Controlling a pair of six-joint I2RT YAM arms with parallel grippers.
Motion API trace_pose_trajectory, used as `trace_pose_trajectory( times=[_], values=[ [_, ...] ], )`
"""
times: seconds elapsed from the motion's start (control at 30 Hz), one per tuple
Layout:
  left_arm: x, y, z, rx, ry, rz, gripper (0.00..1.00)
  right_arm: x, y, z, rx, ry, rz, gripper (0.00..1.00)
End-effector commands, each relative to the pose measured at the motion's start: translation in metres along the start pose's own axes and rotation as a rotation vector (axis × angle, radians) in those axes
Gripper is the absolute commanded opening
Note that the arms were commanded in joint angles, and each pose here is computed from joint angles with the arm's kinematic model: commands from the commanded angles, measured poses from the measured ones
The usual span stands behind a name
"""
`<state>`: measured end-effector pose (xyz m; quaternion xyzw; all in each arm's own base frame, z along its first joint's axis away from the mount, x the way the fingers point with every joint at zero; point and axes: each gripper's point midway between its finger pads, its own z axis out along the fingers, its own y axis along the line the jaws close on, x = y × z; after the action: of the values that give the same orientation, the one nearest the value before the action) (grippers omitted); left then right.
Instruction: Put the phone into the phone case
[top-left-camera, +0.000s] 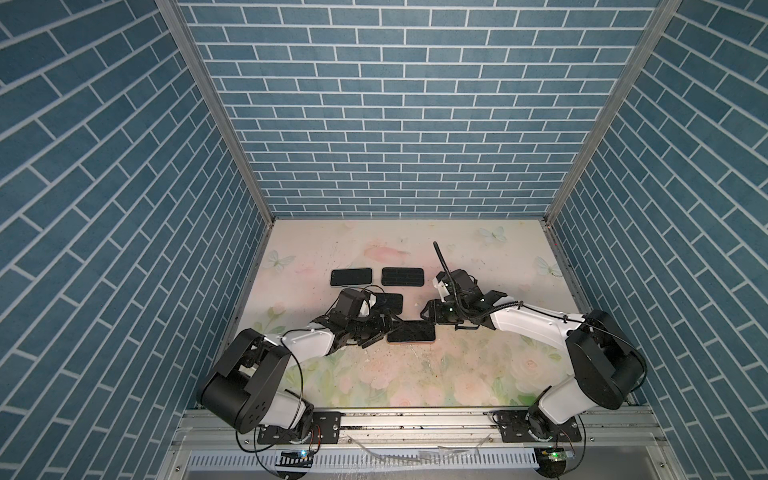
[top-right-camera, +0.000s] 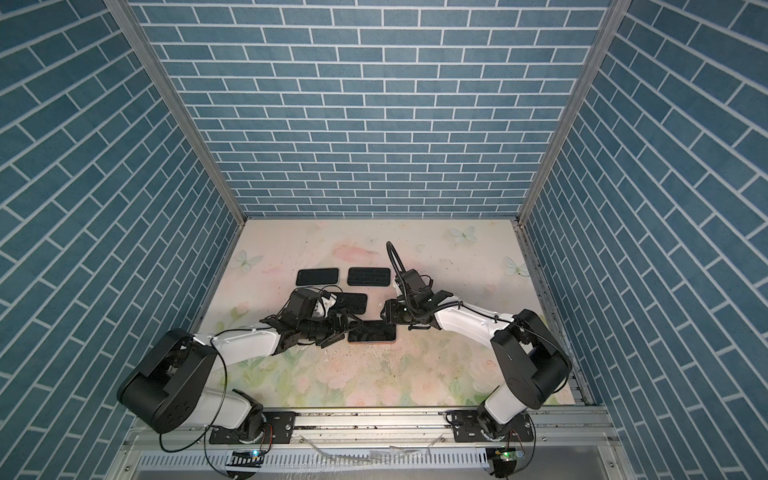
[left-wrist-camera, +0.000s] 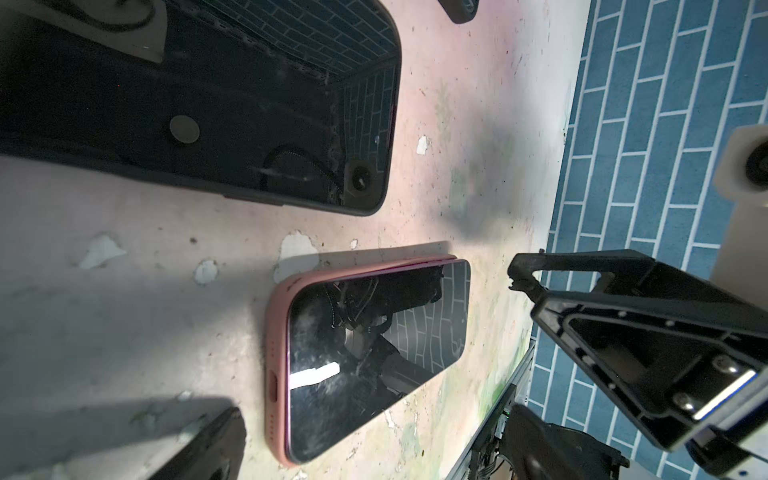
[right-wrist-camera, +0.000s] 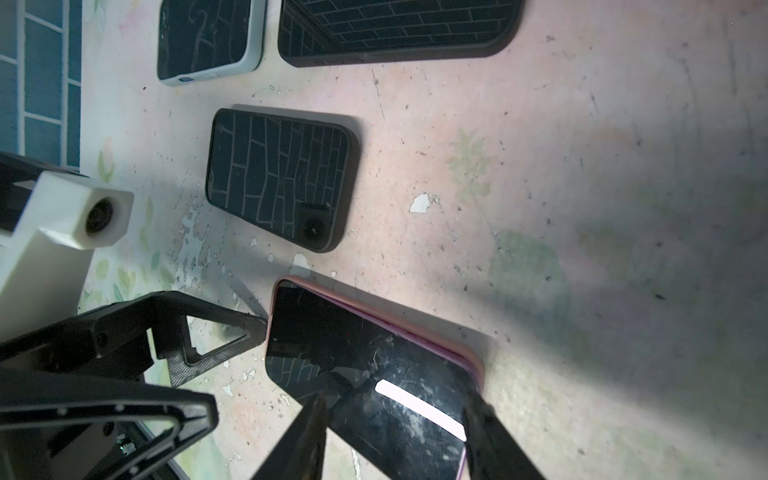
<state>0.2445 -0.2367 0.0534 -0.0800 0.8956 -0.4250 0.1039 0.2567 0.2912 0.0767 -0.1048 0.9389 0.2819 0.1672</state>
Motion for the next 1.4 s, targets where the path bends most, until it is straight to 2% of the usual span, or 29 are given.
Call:
trace_pose_trajectory(
  times=[0.0,0.23,0.57,0.9,1.1,1.37],
  values=[
    [0.008,0.012,0.0,-0.045,0.018,-0.013,0.99,0.013,-0.008,-0.004,0.027,0.021,-0.034,0.5],
    [0.006,0.011,0.001,-0.047,0.018,-0.013,0.99,0.037,-0.019,0.005,0.025,0.086,-0.031,0.39],
    [0.005,0.012,0.005,-0.056,0.023,-0.013,1.0,0.052,-0.025,0.023,0.053,0.142,-0.108,0.36],
    [0.001,0.009,0.012,-0.054,0.028,-0.009,1.0,0.071,-0.041,0.033,0.238,0.188,-0.248,0.39],
    [0.0,0.007,0.015,-0.053,0.032,-0.007,1.0,0.086,-0.054,0.048,0.31,0.229,-0.229,0.37],
    [0.001,0.008,0.016,-0.055,0.034,-0.008,1.0,0.097,-0.054,0.058,0.293,0.243,-0.186,0.36]
  ],
)
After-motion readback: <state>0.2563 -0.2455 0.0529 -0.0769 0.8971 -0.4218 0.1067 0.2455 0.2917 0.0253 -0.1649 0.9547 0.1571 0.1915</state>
